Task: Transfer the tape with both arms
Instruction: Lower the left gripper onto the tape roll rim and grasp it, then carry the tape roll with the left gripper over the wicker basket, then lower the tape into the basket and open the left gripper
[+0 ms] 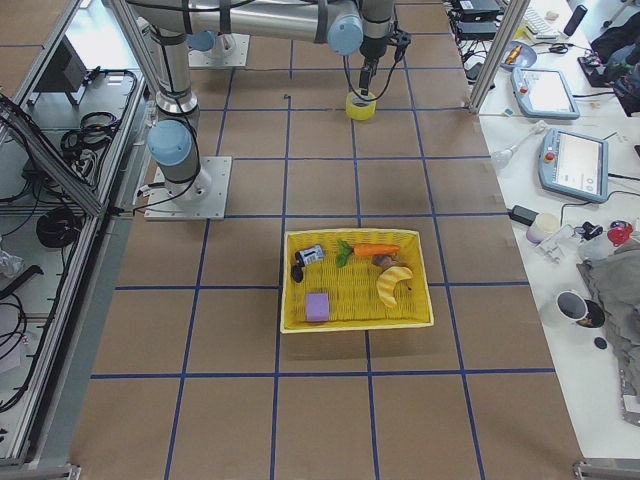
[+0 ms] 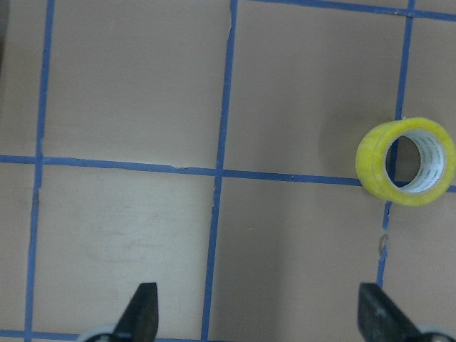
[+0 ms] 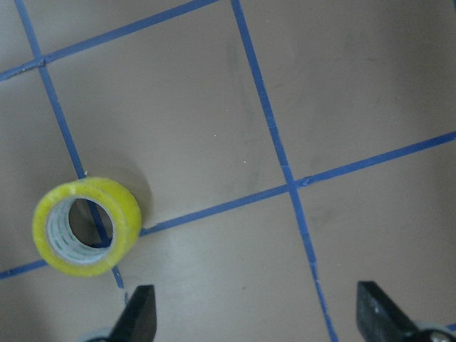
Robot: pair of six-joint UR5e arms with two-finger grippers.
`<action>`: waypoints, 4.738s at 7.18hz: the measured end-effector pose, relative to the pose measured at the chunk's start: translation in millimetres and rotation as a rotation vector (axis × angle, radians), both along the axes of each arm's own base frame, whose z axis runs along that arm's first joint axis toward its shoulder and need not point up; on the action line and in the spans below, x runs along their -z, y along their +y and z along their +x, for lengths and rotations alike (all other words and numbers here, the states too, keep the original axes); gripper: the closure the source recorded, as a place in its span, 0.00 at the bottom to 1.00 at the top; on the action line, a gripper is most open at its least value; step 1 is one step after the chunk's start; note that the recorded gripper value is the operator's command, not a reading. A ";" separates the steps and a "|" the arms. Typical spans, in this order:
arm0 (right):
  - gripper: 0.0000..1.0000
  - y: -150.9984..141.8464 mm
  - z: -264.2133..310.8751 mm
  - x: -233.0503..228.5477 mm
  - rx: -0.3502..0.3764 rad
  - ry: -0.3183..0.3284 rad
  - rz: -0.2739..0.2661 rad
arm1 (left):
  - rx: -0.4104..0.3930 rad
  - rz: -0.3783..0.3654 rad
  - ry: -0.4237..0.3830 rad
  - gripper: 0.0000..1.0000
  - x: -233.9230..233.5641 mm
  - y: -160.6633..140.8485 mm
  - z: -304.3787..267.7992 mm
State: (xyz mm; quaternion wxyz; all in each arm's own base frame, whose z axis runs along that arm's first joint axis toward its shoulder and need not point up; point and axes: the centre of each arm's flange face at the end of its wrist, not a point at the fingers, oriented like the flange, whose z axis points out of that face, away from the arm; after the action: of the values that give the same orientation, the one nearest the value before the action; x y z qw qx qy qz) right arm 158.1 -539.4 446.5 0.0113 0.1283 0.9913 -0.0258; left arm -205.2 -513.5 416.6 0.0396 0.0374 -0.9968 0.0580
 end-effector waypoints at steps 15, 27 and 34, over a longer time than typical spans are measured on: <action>0.00 80.5 -21.4 -43.7 -0.253 0.058 0.071 | -0.112 -0.023 0.076 1.00 202.8 -53.6 -83.2; 0.00 85.1 -18.9 -22.6 -0.256 0.037 0.134 | 0.127 -0.021 -0.017 1.00 76.6 -86.2 439.5; 0.00 83.1 -19.8 -23.5 -0.254 0.043 0.125 | 0.246 -0.027 -0.026 0.00 199.6 -79.3 549.4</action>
State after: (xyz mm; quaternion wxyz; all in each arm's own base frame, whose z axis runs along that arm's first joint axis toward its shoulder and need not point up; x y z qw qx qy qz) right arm 138.3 -456.2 470.0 -0.0148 0.0018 0.9993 0.0348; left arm 344.2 -592.8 216.9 0.0338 -0.0865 -0.9934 0.0667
